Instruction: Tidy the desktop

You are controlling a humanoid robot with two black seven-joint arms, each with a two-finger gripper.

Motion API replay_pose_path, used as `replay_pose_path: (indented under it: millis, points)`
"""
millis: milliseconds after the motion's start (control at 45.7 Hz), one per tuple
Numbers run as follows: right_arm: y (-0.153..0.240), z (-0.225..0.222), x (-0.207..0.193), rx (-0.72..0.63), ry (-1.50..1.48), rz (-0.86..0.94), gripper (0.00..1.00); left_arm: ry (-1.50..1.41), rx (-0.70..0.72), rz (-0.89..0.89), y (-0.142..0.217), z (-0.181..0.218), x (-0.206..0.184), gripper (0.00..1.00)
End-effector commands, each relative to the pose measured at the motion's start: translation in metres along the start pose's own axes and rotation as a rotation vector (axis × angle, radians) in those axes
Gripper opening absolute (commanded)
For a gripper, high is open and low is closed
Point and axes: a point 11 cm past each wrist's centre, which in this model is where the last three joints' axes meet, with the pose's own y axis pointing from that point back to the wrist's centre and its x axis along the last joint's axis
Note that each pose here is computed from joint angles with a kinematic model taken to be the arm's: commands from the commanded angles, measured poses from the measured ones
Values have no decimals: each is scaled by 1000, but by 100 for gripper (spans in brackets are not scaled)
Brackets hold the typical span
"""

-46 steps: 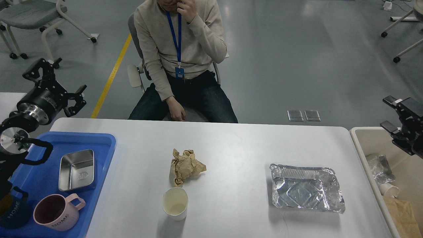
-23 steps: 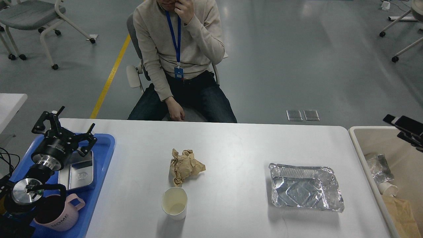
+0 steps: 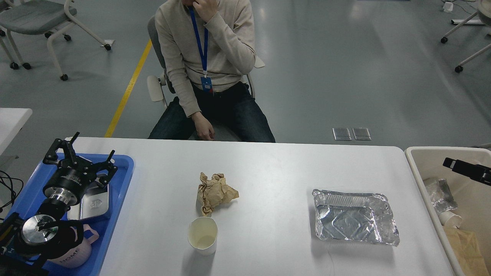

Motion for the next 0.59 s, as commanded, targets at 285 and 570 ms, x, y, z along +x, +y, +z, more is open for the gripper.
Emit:
replay_pose_path:
  millis: [285, 570]
  points:
    - [32, 3, 38, -64, 244, 92, 100, 8, 14, 16, 5, -8, 6, 97]
    - [36, -10, -9, -141, 275, -82, 100, 13, 21, 12, 3, -14, 4, 97]
